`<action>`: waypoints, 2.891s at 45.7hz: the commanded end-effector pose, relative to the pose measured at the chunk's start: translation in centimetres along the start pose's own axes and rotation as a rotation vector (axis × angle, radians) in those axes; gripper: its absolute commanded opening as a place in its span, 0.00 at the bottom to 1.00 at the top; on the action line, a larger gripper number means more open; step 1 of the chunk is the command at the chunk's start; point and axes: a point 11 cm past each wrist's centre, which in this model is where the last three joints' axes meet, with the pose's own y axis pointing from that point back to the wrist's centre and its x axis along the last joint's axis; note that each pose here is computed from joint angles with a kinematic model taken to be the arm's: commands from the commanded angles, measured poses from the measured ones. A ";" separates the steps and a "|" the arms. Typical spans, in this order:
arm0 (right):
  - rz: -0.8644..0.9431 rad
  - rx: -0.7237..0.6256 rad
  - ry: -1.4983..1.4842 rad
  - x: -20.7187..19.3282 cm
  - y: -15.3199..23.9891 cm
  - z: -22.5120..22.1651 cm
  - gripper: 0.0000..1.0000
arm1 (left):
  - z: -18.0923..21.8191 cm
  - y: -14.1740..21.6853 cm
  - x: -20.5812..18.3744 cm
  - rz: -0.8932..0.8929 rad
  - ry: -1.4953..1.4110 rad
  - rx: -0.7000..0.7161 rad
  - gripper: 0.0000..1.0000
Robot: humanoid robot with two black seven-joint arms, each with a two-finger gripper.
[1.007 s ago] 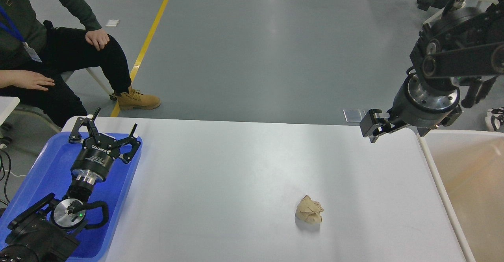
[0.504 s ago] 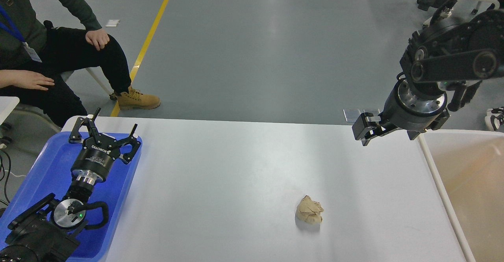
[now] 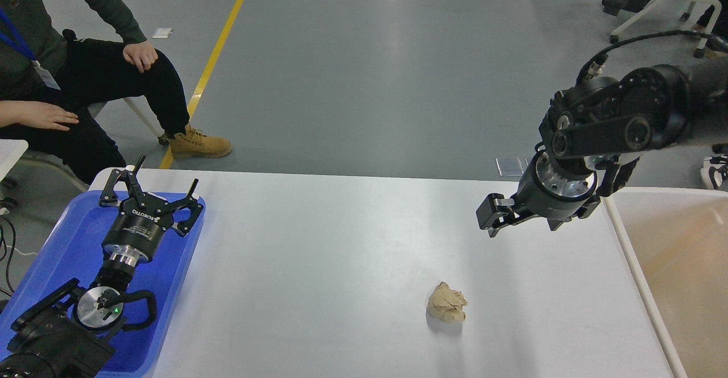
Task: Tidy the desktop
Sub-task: 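Move the open right gripper down toward the crumpled paper ball, then close the right gripper around the crumpled paper ball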
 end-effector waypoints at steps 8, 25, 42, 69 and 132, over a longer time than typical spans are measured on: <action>-0.068 0.100 0.021 -3.0 -5.9 -4.6 1.00 | -0.1 0.0 0.0 -0.001 0.001 0.000 0.99; -0.064 0.169 -0.011 -4.9 -10.3 -7.1 1.00 | 0.0 0.0 0.0 -0.002 0.000 0.001 0.99; -0.031 0.170 -0.056 -5.0 -13.1 -6.2 1.00 | 0.0 0.0 0.0 -0.002 0.000 0.001 0.99; 0.047 0.156 -0.103 -4.3 -15.6 -4.9 1.00 | 0.0 0.0 0.0 -0.002 0.000 0.001 0.99; 0.008 0.192 -0.141 -7.8 -18.9 -5.4 0.85 | 0.0 0.0 0.0 -0.001 -0.001 0.001 0.99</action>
